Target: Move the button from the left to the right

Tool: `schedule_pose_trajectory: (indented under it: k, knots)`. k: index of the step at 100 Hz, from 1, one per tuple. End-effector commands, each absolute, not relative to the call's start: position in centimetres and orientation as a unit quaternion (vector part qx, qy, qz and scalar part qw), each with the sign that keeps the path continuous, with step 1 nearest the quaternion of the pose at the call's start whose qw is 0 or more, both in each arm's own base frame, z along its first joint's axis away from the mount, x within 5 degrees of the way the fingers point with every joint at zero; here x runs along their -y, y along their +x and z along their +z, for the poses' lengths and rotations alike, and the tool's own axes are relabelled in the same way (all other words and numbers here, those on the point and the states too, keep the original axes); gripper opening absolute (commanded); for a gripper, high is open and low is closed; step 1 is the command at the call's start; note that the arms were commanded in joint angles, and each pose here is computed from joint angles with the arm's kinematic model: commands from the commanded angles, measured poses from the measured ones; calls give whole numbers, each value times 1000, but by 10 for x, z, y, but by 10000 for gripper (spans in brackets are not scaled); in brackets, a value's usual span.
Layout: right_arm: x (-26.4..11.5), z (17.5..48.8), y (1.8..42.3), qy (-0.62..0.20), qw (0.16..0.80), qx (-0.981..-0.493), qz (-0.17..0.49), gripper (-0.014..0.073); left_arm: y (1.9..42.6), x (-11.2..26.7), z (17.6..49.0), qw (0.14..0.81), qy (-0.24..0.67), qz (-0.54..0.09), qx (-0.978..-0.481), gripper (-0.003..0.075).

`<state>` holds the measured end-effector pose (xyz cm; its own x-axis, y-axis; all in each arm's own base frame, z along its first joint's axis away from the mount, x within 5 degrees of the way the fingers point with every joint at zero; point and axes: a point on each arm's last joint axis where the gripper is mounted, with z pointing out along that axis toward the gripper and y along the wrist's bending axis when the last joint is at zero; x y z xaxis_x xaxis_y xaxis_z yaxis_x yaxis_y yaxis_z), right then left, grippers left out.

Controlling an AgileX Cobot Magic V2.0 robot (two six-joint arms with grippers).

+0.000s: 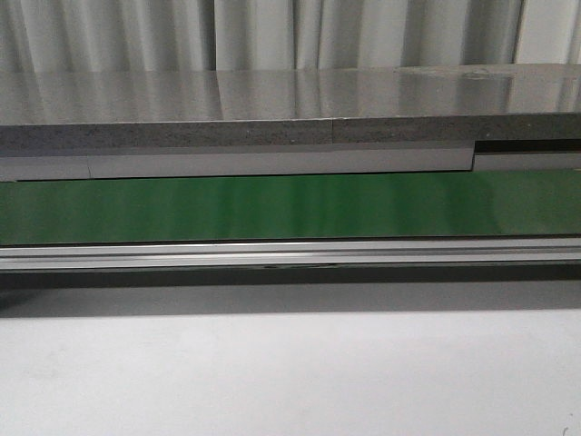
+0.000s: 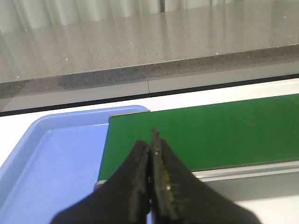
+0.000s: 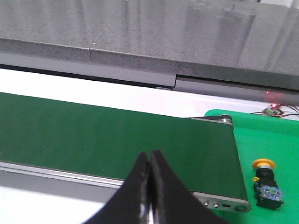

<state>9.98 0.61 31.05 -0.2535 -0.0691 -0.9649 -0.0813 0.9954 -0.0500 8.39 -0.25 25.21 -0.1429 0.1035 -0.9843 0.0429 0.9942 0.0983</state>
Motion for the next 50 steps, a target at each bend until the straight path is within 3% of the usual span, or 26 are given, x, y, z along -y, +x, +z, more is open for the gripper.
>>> schedule_pose_trajectory:
  k: [1, 30, 50]
  knots:
    - [-6, 325, 101, -40, 646, -762, 5, -68, 85, 2, 267, 688, 41, 22, -725, -19]
    - [-5, 317, 101, -43, 647, -761, -5, -68, 85, 2, 267, 688, 41, 22, -725, -19]
    - [-4, 289, 86, -19, 667, -744, 9, -68, 85, 2, 267, 688, 41, 22, -725, -19]
